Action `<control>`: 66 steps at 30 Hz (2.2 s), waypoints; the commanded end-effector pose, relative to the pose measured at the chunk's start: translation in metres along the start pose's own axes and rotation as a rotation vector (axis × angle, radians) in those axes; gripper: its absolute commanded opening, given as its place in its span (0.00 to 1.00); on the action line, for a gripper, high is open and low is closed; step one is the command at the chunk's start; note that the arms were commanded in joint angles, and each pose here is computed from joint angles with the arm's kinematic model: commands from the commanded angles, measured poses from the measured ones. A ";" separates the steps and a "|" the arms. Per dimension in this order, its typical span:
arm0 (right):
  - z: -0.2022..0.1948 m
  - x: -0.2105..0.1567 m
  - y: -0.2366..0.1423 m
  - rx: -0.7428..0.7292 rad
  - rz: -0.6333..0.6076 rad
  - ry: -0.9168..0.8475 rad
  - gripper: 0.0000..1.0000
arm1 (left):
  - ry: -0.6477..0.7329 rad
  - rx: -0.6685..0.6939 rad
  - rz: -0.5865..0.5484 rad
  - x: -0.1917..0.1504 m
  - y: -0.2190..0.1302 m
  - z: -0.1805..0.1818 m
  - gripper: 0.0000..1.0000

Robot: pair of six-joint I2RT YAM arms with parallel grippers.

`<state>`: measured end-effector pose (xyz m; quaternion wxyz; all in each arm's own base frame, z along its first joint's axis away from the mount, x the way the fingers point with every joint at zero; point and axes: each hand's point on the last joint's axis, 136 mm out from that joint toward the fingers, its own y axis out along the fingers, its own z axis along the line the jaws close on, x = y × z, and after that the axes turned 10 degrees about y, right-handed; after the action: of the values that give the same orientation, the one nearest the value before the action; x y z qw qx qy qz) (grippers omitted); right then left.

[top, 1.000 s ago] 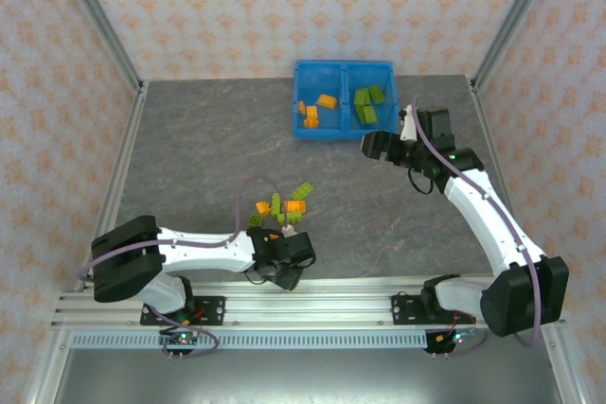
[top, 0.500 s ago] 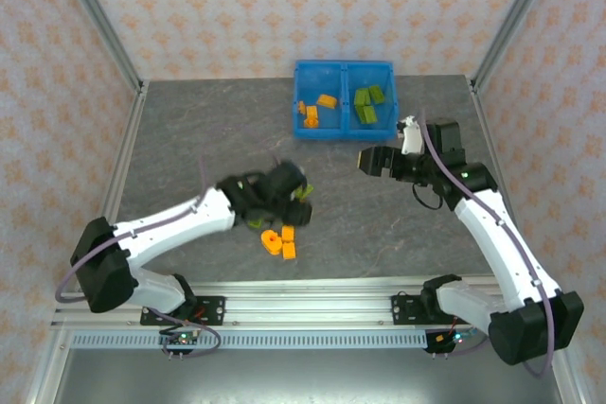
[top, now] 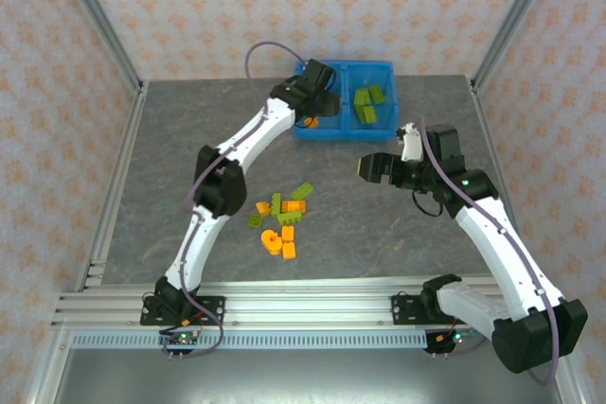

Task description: Sort the legos into containers by color

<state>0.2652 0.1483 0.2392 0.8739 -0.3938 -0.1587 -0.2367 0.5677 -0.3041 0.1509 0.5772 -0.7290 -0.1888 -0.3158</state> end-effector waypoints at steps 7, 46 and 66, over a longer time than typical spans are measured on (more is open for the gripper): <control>0.000 0.010 -0.009 -0.006 -0.093 0.038 0.93 | -0.012 -0.106 -0.017 0.012 0.012 -0.011 0.67; 0.101 -0.233 0.211 0.078 0.547 -0.661 0.88 | 0.587 -0.078 0.012 -0.214 -0.361 0.110 1.00; 0.046 -0.249 0.224 -0.142 0.671 -0.750 0.50 | 1.058 -0.259 -0.038 -0.325 -0.380 0.092 1.00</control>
<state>0.1812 0.4139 0.0418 0.7950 -0.4802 -0.3309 0.1670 0.1162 -0.0828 0.2012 0.5115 -0.5319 0.1226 -0.6636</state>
